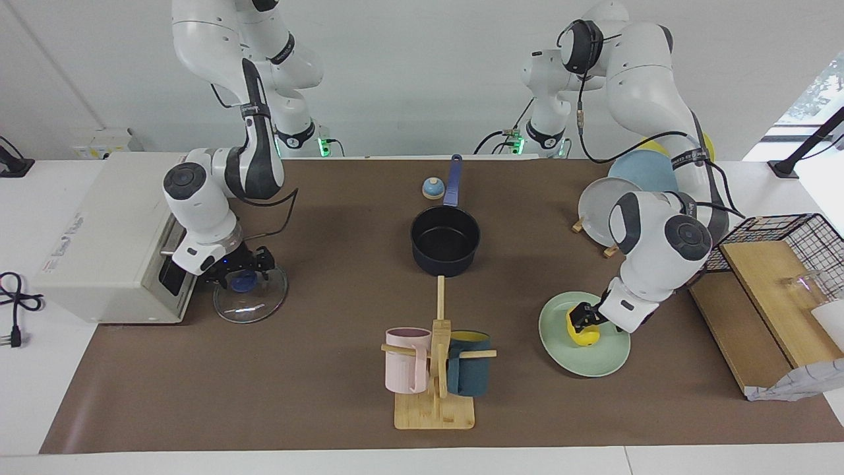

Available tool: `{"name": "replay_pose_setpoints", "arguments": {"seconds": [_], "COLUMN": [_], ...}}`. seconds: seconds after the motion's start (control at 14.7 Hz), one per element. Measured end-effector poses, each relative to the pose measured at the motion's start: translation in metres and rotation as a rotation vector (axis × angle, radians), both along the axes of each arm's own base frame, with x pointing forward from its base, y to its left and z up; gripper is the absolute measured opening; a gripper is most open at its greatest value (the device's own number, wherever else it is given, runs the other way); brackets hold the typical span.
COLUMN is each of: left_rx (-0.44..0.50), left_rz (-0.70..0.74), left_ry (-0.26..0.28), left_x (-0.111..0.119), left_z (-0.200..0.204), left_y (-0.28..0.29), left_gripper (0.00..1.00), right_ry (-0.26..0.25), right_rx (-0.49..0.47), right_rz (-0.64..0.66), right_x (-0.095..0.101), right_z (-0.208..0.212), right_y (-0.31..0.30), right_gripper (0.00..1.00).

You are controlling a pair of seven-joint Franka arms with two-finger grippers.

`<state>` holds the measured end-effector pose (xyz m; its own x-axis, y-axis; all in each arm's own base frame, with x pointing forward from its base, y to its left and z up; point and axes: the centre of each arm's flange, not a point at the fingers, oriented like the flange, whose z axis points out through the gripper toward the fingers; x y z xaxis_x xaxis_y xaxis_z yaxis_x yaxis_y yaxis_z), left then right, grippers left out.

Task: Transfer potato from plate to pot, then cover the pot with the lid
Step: 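Reach the left gripper to the potato while the right gripper reaches the lid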

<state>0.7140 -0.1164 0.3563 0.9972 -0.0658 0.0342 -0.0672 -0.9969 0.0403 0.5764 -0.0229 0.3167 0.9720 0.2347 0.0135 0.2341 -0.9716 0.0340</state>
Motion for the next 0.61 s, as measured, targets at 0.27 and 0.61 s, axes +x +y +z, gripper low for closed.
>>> {"name": "replay_pose_setpoints", "arguments": {"seconds": [0.27,0.61], "left_rx": [-0.001,0.001], "left_rz": [0.000,-0.010], "left_ry": [-0.010,-0.011], "left_x": [-0.004,-0.007], "left_z": [-0.020,-0.030], "left_y": [-0.001,-0.002], "left_gripper": [1.00,1.00], "right_ry": [0.002,-0.004], "right_rx": [-0.001,-0.001], "right_rz": [0.030,0.040], "right_x": [0.000,0.002], "right_z": [0.000,0.003], "right_y": [0.000,-0.002], "right_gripper": [0.97,0.66]}}
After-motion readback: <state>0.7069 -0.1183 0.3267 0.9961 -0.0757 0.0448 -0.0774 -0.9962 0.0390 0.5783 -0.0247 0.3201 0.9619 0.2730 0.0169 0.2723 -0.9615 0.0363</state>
